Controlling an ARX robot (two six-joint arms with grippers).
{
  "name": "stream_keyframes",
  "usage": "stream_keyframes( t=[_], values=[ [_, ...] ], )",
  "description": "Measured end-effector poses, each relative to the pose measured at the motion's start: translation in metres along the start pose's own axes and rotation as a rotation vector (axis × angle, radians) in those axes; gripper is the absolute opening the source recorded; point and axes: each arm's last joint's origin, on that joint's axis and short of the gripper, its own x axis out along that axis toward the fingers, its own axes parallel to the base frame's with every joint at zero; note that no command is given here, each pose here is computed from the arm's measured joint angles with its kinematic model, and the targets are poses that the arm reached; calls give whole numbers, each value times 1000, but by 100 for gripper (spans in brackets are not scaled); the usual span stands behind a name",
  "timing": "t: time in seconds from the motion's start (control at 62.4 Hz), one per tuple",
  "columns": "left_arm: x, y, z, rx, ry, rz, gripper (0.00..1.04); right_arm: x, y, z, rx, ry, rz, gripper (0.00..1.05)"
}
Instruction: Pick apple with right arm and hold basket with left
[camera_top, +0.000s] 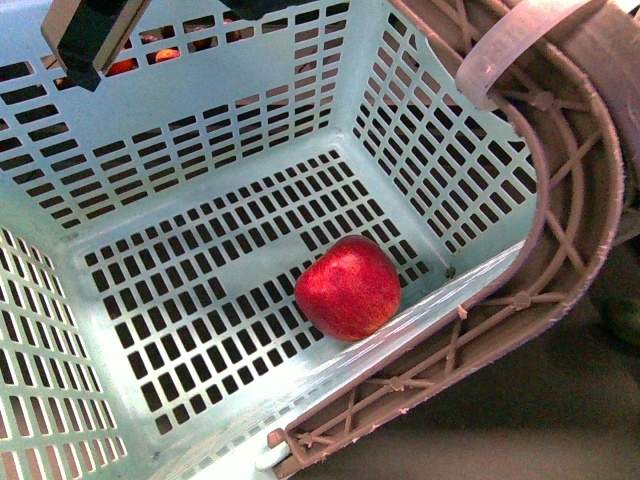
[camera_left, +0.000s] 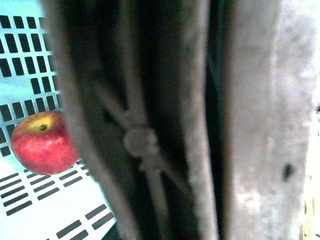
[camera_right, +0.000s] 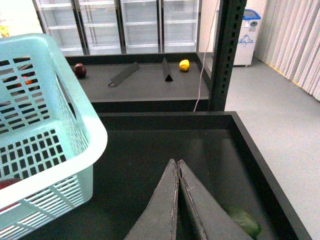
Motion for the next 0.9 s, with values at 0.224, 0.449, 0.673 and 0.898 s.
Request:
stream_keyframes(
  t=[0.224, 0.449, 0.673, 0.898],
  values=[
    [0, 0, 0, 0, 0, 0, 14, -9, 0, -5, 0, 34, 2, 2],
    [0, 0, 0, 1, 0, 0, 14, -13, 0, -3, 0, 7, 0, 2],
    [0, 0, 0, 2, -1, 0, 14, -14, 0, -3, 0, 5, 0, 21],
    [0, 0, 0, 0, 0, 0, 14, -14, 0, -3, 0, 5, 0, 56]
  ],
)
